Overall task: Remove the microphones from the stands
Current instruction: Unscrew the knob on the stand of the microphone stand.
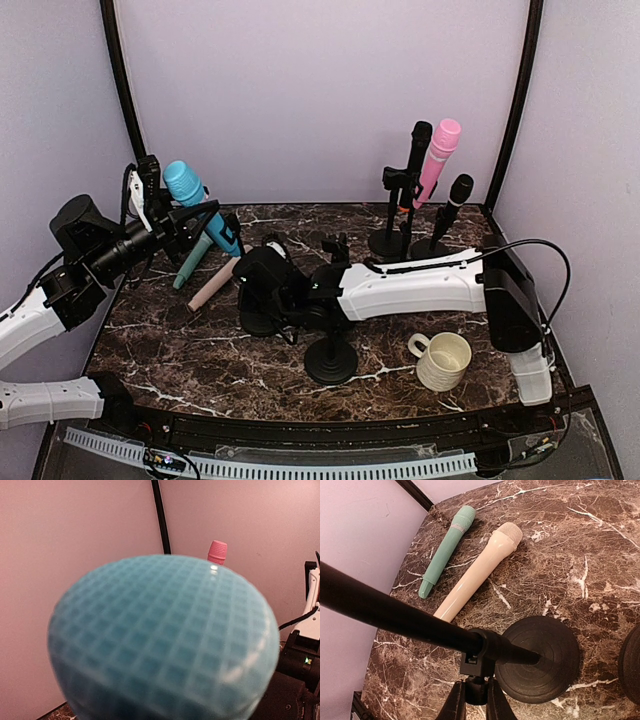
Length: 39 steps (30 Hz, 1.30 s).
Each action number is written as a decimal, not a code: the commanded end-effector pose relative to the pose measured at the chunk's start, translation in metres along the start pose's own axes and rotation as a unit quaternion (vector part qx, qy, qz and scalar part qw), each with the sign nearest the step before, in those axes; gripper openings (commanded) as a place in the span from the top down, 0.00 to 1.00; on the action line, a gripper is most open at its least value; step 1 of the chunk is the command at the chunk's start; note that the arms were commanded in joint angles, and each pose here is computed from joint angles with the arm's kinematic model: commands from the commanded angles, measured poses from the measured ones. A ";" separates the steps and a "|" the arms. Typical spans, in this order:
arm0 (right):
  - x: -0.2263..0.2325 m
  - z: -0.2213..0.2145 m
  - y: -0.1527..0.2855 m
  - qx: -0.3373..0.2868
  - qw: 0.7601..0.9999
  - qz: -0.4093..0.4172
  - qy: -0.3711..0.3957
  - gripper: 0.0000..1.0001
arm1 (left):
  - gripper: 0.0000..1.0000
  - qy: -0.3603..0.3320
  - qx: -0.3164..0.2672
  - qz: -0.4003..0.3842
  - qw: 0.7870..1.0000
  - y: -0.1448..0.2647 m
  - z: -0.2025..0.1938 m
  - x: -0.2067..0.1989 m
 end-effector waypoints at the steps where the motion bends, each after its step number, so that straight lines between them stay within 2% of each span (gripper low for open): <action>1: -0.004 0.010 0.004 -0.029 0.999 -0.020 0.034 1.00 | 0.89 -0.007 -0.024 0.002 1.000 0.002 0.011 0.000; 9: 0.000 0.019 0.016 -0.061 0.985 -0.042 0.153 1.00 | 0.89 -0.009 -0.015 0.020 1.000 0.001 0.008 0.005; 18: -0.001 0.011 0.019 -0.097 0.932 -0.106 0.332 1.00 | 0.89 -0.003 -0.011 0.025 1.000 0.000 0.007 0.007; 27: -0.004 -0.005 0.018 -0.119 0.895 -0.137 0.408 1.00 | 0.89 0.000 0.002 0.031 1.000 -0.004 0.002 0.009; 31: 0.000 -0.011 0.019 -0.128 0.865 -0.134 0.467 1.00 | 0.89 0.003 0.014 0.030 0.999 -0.008 -0.004 0.010; 39: 0.004 -0.025 0.019 -0.121 0.787 -0.118 0.594 1.00 | 0.89 0.002 0.019 0.030 0.999 -0.010 -0.006 0.010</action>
Point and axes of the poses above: each gripper's point midway between its finger pads, its own y axis back along the fingers, its own x axis along the line the jaws close on, z = x × y, the point moved 4 cm from there along y, back along the fingers, and after that the axes turned 4 degrees about -y, right-handed, at the moved point
